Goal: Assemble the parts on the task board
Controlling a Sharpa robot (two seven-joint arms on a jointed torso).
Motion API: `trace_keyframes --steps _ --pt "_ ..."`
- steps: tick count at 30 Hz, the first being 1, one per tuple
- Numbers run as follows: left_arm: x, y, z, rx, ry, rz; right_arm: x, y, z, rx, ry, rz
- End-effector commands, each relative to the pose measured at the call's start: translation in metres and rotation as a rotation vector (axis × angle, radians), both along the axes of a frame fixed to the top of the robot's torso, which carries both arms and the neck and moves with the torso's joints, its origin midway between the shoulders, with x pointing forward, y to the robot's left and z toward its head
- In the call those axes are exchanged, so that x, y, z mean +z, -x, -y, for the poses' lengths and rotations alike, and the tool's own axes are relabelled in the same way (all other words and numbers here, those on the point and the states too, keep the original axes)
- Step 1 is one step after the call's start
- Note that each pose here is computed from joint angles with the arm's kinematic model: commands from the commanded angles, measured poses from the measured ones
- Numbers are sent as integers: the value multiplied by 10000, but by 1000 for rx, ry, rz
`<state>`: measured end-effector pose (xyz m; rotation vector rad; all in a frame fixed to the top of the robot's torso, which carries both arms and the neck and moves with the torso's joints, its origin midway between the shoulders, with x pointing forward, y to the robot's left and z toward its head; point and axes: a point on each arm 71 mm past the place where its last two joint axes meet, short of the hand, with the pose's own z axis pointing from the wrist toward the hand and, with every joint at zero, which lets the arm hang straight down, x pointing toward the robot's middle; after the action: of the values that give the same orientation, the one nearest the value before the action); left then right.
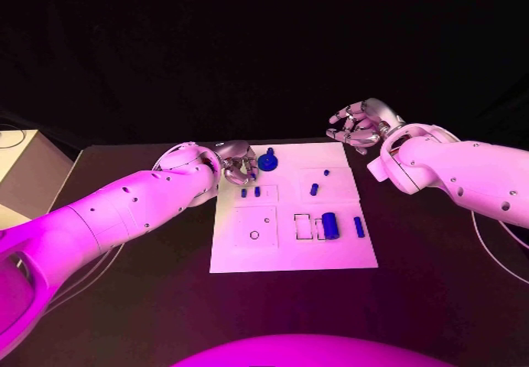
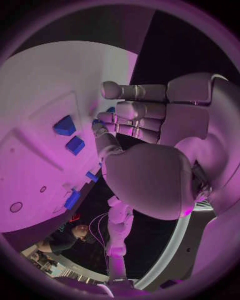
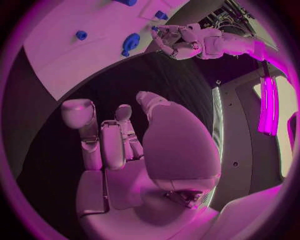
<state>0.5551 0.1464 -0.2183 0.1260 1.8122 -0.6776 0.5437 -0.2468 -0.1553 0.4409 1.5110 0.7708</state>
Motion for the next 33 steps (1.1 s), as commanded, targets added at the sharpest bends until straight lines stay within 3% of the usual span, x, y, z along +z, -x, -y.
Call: trace_keyframes --steps 1,9,14,33 --pt "-81 21 -3 -8 -53 -60 4 2 -8 12 0 4" --pt "-97 22 -19 -3 -71 -66 4 3 -9 13 0 4" --pt "-79 14 -22 3 -56 -40 4 2 -9 13 0 4" --pt "-54 8 47 3 -16 -3 3 3 -18 15 -1 3"
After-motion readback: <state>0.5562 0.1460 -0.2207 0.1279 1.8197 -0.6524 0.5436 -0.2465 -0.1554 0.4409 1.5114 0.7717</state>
